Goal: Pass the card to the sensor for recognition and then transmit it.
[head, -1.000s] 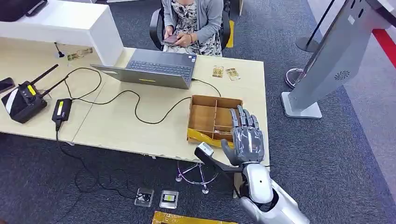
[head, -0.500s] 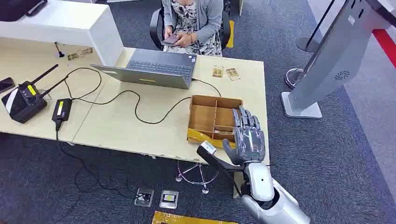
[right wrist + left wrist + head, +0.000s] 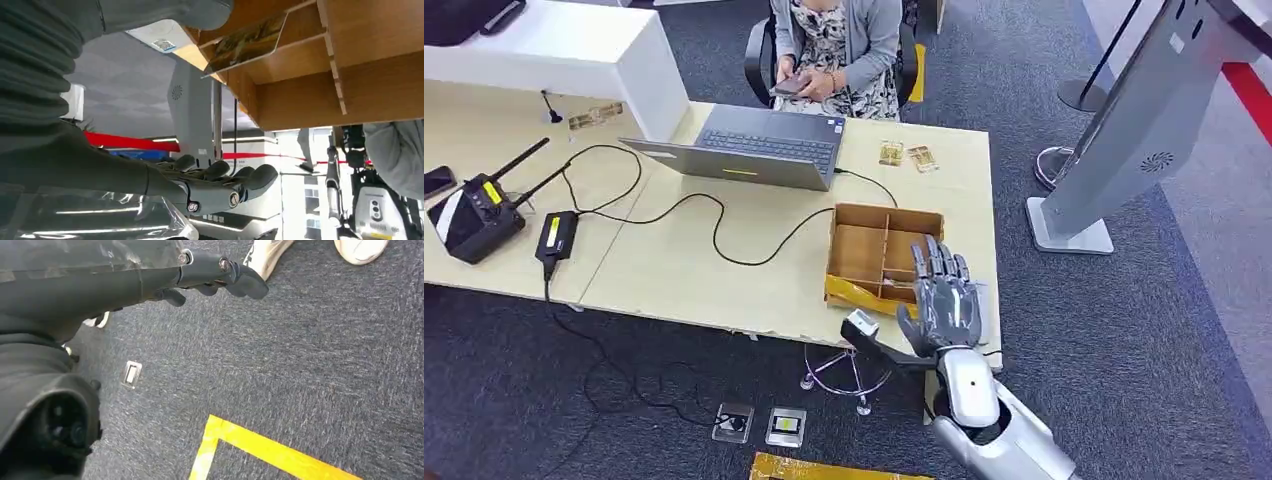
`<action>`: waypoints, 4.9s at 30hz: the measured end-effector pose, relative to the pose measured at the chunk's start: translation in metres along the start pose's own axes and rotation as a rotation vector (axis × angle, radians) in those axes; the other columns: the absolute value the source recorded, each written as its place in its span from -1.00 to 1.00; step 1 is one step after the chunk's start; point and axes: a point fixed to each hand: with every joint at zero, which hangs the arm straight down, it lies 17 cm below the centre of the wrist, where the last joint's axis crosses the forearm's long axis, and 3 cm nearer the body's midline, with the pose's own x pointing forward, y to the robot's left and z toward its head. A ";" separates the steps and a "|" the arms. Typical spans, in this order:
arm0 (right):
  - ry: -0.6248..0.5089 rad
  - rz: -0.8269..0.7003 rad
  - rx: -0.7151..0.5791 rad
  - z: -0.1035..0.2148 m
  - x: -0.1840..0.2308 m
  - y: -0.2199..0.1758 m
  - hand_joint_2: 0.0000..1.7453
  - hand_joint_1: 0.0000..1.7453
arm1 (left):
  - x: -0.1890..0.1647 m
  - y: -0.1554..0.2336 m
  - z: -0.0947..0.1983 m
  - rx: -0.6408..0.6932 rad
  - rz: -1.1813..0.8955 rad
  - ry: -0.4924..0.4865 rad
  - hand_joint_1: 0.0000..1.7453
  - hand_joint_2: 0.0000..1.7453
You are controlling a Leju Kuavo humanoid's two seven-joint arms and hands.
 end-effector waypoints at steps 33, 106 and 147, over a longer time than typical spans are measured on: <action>-0.002 -0.008 0.068 -0.025 0.002 0.026 1.00 -1.00 | -0.003 -0.003 0.000 -0.013 -0.032 0.011 -1.00 -1.00; 0.117 0.126 -0.017 -0.053 -0.084 0.008 1.00 -1.00 | -0.004 -0.004 0.001 -0.031 -0.071 0.009 -1.00 -1.00; -0.080 -0.058 -0.102 -0.028 -0.050 -0.096 1.00 -1.00 | -0.004 0.005 -0.001 -0.005 -0.028 0.017 -1.00 -1.00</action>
